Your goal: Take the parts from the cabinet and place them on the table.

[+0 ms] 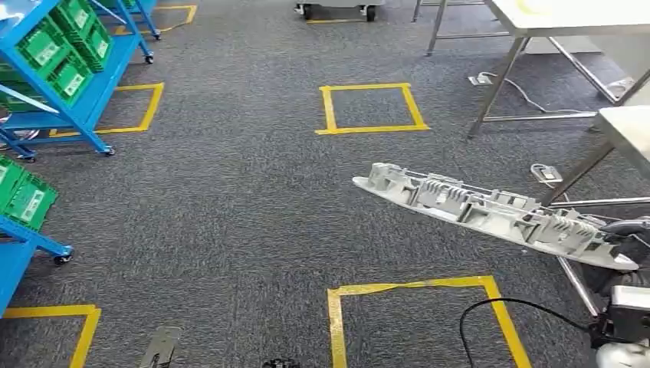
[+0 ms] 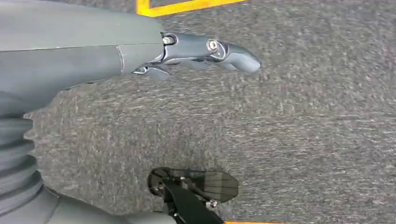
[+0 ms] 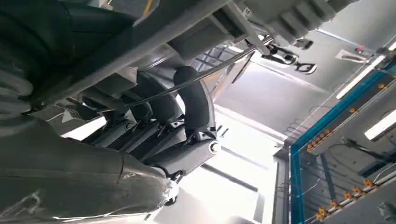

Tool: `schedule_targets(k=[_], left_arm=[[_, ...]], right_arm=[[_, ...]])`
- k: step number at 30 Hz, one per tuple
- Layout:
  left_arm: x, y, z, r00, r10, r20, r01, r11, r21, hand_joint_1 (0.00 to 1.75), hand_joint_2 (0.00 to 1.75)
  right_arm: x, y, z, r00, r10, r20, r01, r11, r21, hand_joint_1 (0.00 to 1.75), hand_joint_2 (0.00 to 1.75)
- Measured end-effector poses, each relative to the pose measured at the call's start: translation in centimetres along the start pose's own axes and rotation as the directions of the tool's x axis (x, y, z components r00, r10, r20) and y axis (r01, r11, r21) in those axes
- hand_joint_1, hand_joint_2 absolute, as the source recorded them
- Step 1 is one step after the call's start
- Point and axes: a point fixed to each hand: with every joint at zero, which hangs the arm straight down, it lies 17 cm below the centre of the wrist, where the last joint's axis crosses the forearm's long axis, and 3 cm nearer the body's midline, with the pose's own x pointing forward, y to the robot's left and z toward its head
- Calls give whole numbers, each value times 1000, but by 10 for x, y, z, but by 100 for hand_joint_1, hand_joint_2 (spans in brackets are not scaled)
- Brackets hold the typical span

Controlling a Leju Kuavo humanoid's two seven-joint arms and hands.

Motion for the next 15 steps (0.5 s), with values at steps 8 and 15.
schedule_targets(k=[8, 15], left_arm=[[2, 0, 0, 1000, -3, 3, 3, 1000, 2, 0, 175], [-5, 2, 1, 1000, -6, -6, 6, 1000, 6, 0, 175]], right_arm=[[2, 0, -3, 1000, -2, 6, 2, 1000, -6, 175, 175], [0, 3, -3, 1000, -8, 2, 8, 1000, -2, 175, 175]])
